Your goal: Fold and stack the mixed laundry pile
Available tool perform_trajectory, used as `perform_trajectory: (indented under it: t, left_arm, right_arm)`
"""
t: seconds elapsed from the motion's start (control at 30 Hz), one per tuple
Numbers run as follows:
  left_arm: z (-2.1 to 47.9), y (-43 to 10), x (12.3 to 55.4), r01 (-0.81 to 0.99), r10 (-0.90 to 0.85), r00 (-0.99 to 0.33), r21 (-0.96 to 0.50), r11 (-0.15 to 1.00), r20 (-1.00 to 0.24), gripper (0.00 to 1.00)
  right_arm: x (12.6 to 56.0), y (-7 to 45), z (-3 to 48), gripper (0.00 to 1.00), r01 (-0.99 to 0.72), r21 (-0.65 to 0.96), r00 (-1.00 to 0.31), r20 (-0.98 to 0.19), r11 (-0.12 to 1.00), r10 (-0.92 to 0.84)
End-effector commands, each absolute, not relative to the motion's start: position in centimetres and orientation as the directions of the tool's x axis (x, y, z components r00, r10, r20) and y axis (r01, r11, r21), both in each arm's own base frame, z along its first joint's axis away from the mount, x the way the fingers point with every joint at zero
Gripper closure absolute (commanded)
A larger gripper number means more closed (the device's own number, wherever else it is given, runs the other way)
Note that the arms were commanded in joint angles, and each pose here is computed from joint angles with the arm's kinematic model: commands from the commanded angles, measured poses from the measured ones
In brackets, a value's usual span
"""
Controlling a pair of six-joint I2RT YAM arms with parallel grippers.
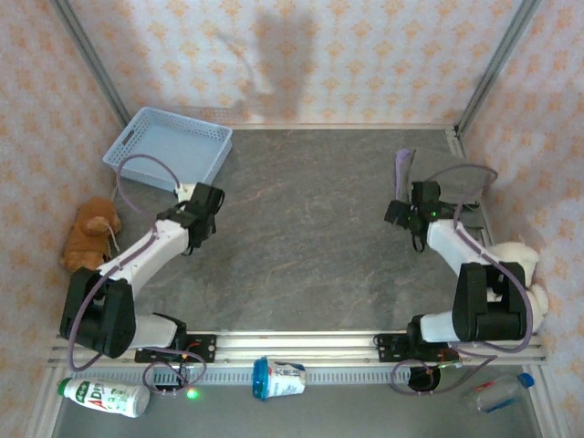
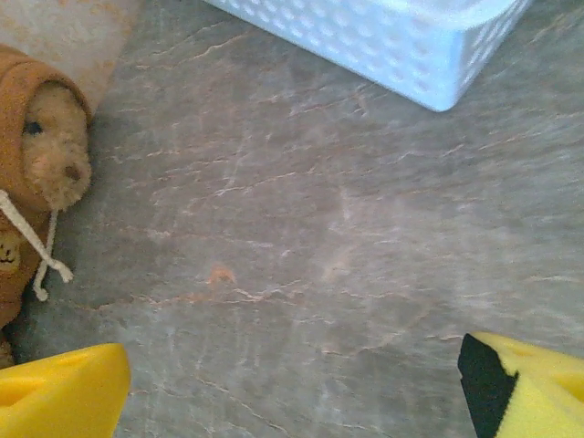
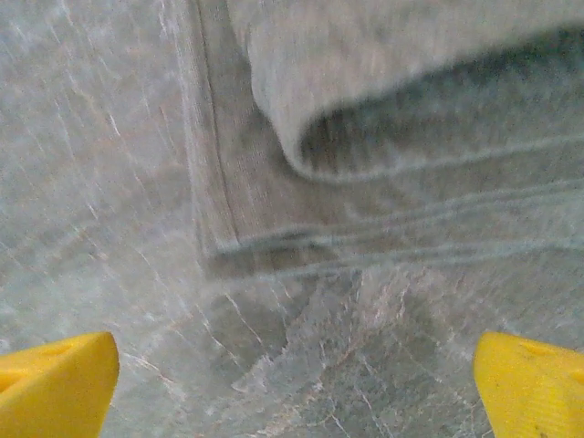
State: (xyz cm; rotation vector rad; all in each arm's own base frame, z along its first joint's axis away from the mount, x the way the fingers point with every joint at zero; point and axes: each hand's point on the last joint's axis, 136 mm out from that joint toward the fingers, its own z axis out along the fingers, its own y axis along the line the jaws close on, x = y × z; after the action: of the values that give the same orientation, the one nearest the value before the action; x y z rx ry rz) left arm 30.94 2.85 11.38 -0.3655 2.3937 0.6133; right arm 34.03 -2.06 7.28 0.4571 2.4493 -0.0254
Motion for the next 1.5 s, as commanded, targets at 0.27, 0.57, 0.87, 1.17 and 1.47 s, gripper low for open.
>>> perform_trajectory:
  t: [0.27, 0.57, 0.87, 1.17, 1.47]
  left_arm:
    - [12.6, 4.1, 36.3, -0.486, -0.056, -0.403, 0.162, 0.859, -0.914, 0.01]
    - [11.4, 2.9, 38.3, -0.321, -0.037, -0.454, 0.125, 0.939, -0.89, 0.0]
    - [11.1, 5.6, 39.2, -0.349, -0.144, -0.423, 0.015, 0.937, -0.895, 0.0]
    - [9.9, 4.7, 38.1, -0.388, -0.065, -0.359, 0.086, 0.918, -0.931, 0.0]
    - [10.0, 4.8, 38.1, -0.387, -0.062, -0.352, 0.084, 0.918, -0.934, 0.0]
  right_arm:
    - [39.5, -3.8, 10.5, 0.01, 0.327, 0.024, -0.381, -0.911, 0.945, 0.155]
    - [38.9, -3.7, 9.1, 0.01, 0.319, 0.053, -0.346, -0.923, 0.946, 0.168]
    - [39.0, -3.8, 9.1, 0.01, 0.318, 0.056, -0.337, -0.926, 0.947, 0.168]
    - [39.0, -3.8, 9.1, 0.01, 0.317, 0.057, -0.336, -0.927, 0.947, 0.168]
    - [39.0, -3.8, 9.1, 0.01, 0.317, 0.055, -0.337, -0.927, 0.947, 0.167]
